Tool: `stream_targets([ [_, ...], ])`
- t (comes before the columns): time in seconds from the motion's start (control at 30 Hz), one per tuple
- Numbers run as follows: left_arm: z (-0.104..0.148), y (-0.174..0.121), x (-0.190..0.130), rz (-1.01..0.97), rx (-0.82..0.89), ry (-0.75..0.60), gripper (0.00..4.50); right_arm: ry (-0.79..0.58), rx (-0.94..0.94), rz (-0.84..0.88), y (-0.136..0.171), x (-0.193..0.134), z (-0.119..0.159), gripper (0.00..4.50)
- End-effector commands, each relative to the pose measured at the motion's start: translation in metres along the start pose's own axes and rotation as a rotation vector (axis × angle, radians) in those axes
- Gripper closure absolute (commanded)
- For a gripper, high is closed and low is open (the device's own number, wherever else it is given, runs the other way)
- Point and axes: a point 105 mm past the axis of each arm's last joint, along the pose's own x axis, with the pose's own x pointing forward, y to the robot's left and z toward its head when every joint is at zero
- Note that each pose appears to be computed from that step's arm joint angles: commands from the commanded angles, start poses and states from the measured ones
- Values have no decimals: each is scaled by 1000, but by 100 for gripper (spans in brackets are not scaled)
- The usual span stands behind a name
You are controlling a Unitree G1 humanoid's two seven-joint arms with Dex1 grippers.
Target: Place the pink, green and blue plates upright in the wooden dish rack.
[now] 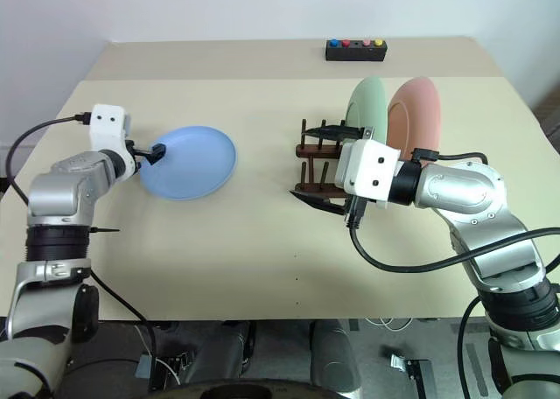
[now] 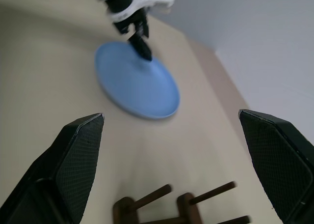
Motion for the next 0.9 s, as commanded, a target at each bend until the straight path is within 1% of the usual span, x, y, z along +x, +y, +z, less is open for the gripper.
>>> stream_targets([
  [0.03,3,3,-1,-5,9,43,5,-20,-56,8,-2,-2,10,0],
  [0.13,-2,2,4,-34,-38,88,5,-19,-58,10,0,-2,10,0],
  [0.23,-11,0,10,-63,-51,151,5,-14,-55,12,4,-1,8,0],
  [0.3,-10,-3,12,-82,-62,157,5,-13,-53,11,5,-1,8,0],
  [0.33,-10,-2,13,-81,-62,154,55,-13,-53,10,6,-1,7,0],
  [0.37,-8,-2,13,-82,-66,147,90,-12,-52,9,6,-1,7,0],
  [0.4,-7,-3,14,-87,-68,141,137,-10,-52,7,6,-1,7,0],
  [0.5,-5,-6,14,-103,-67,135,289,-5,-52,2,6,-2,5,0],
  [0.53,-5,-8,14,-107,-67,134,331,-4,-52,1,6,-2,5,0],
  [0.57,-5,-9,14,-110,-66,131,391,-2,-53,0,6,-3,5,0],
  [0.6,-5,-10,14,-113,-65,128,436,0,-53,-1,6,-3,4,0],
  [0.63,-5,-10,14,-113,-68,124,445,3,-53,-2,6,-3,3,0],
  [0.7,-2,-11,13,-118,-81,105,445,8,-55,-4,6,-4,2,0],
  [0.73,2,-11,12,-120,-97,73,445,9,-56,-5,6,-4,2,0],
  [0.77,11,-13,10,-135,-135,16,445,11,-59,-8,5,-4,2,0],
  [0.8,31,-17,6,-163,-201,-96,445,20,-72,-22,2,-3,1,0],
  [0.9,71,-25,-10,-182,-303,-323,445,53,-125,-66,-9,-2,-3,0],
])
